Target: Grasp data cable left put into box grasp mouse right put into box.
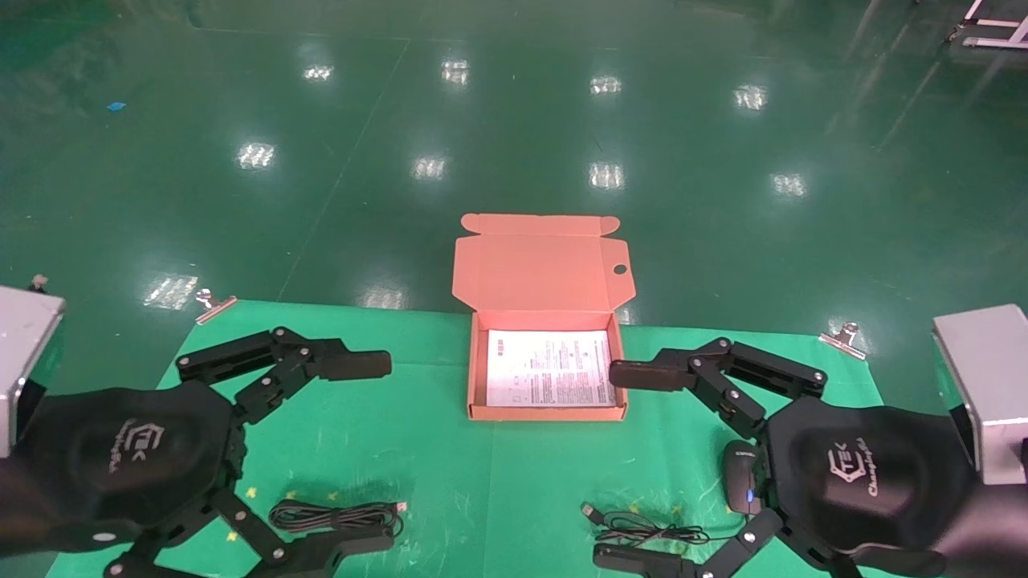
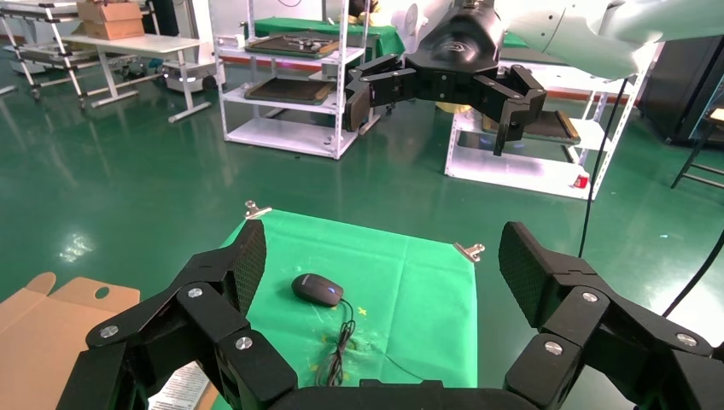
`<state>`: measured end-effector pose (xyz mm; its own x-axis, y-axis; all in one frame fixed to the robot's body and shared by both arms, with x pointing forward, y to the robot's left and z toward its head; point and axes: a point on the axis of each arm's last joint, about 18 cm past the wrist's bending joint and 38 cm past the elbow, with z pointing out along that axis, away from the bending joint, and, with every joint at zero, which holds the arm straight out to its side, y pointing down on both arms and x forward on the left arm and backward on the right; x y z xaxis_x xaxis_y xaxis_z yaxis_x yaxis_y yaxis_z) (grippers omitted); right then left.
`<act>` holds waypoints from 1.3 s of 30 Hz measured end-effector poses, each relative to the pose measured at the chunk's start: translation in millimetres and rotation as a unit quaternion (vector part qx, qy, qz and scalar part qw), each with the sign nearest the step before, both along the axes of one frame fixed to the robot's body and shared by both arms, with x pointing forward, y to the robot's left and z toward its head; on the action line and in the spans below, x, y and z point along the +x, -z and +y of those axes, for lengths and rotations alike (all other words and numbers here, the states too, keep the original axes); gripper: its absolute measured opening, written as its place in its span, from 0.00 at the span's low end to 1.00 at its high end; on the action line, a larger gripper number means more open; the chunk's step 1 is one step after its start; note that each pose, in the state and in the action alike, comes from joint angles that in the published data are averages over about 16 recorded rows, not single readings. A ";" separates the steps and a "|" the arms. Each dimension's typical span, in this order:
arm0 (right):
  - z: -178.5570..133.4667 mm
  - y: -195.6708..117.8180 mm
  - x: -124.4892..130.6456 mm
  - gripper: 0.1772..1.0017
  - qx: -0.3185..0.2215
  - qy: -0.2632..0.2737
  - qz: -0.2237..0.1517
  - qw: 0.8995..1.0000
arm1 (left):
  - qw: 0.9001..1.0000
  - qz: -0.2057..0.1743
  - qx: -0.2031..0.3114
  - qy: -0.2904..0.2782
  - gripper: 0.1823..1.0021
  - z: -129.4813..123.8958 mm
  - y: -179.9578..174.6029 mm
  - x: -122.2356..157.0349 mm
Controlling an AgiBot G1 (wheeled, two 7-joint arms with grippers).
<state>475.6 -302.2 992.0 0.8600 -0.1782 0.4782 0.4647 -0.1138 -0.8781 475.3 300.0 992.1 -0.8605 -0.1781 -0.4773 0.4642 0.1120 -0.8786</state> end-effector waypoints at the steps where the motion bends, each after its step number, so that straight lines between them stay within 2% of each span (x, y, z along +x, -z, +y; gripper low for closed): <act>1: 0.0 0.0 0.0 1.00 0.000 0.000 0.000 1.000 | 1.000 0.000 0.000 0.000 1.00 0.0 0.0 0.0; 27: 0.2 -0.8 0.8 1.00 -0.009 0.005 -0.008 1.000 | 1.000 0.003 0.009 -0.005 1.00 0.5 0.1 2.6; 34: 4.0 0.8 6.6 1.00 -0.071 0.022 -0.052 0.996 | 0.998 0.025 0.051 -0.026 1.00 2.0 2.2 14.5; 37: 6.4 3.3 13.1 1.00 -0.122 0.033 -0.091 0.988 | 0.995 0.042 0.086 -0.042 1.00 1.5 5.2 23.6; 39: 7.7 5.7 19.0 1.00 -0.163 0.040 -0.121 0.978 | 0.990 0.055 0.114 -0.055 1.00 1.1 8.1 30.9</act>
<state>494.6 -294.4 986.3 0.7044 -0.0448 0.7084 0.6323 -0.4137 -0.6550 506.2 301.2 984.0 -0.8906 -0.1714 -0.4213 0.3419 0.3587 -0.8686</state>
